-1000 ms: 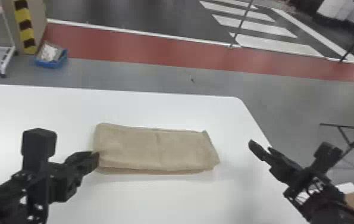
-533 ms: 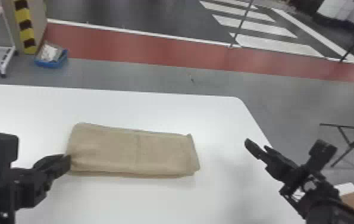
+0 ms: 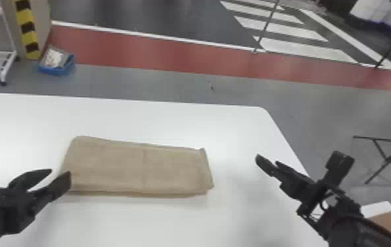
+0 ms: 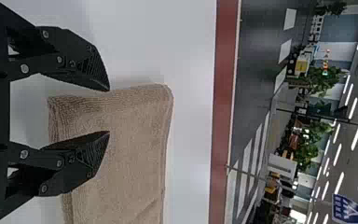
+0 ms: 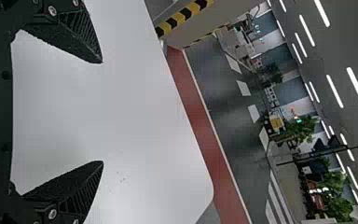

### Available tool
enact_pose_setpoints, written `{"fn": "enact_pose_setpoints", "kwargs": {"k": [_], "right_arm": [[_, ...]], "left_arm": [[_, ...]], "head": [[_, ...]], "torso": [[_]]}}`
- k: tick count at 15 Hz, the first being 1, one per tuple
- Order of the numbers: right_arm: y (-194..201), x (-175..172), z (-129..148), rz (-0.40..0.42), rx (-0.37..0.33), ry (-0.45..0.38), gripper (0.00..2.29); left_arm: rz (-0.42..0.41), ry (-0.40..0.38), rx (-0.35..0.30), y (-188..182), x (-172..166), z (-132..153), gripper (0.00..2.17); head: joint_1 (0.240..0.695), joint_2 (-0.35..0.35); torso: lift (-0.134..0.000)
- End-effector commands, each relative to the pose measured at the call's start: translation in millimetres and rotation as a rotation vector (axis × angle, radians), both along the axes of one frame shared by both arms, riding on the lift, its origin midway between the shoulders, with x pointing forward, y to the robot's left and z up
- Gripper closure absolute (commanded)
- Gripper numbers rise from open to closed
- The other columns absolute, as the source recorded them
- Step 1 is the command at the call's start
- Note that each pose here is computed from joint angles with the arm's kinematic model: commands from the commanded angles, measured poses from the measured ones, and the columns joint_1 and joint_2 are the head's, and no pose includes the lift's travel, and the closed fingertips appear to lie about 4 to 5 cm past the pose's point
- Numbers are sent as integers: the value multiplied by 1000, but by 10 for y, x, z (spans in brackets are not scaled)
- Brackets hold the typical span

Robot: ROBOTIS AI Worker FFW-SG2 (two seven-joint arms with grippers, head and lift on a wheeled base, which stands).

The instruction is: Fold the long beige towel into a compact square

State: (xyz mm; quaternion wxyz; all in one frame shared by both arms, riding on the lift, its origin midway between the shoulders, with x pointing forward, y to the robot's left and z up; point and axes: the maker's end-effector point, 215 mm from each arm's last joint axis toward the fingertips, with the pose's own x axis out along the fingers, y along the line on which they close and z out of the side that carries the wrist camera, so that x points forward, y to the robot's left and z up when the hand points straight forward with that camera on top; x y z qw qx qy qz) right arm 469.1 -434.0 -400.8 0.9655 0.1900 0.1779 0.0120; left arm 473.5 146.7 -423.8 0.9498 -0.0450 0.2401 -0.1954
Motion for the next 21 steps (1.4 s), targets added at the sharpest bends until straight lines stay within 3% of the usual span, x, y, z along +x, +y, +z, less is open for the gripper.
{"fn": "enact_pose_setpoints", "kwargs": {"k": [1,2,4,7,11,13,17,21], "right_arm": [[432,41,3,67,19,33,211],[574,53,-9,86,16,48,218],[889,75,-41,134,-11,89,218],[1143,79,-75,157,-20,117,218],[1465,72,-286,197,-33,220,218],[1486,108,-324,187,-58,265,218],[1486,303,-205,176,-85,266,221],[1586,282,-409,190,-91,347,286]], "left_arm": [[10,-43,-4,55,-25,217,73],[22,-71,-7,98,-15,310,73],[24,-204,-52,93,38,657,70],[-38,-179,-85,-174,40,522,80],[-66,-173,-102,-378,40,466,87],[-74,-180,-108,-404,35,497,90],[-81,-205,-112,-358,-36,540,90],[-79,-218,-122,-321,-97,605,93]], "head": [[695,-331],[695,-314],[695,-278],[695,-222],[695,-217],[695,-210],[695,-209],[695,-198]], "torso": [[-124],[-124],[-124],[-124],[-124],[-124],[-124],[-124]]}}
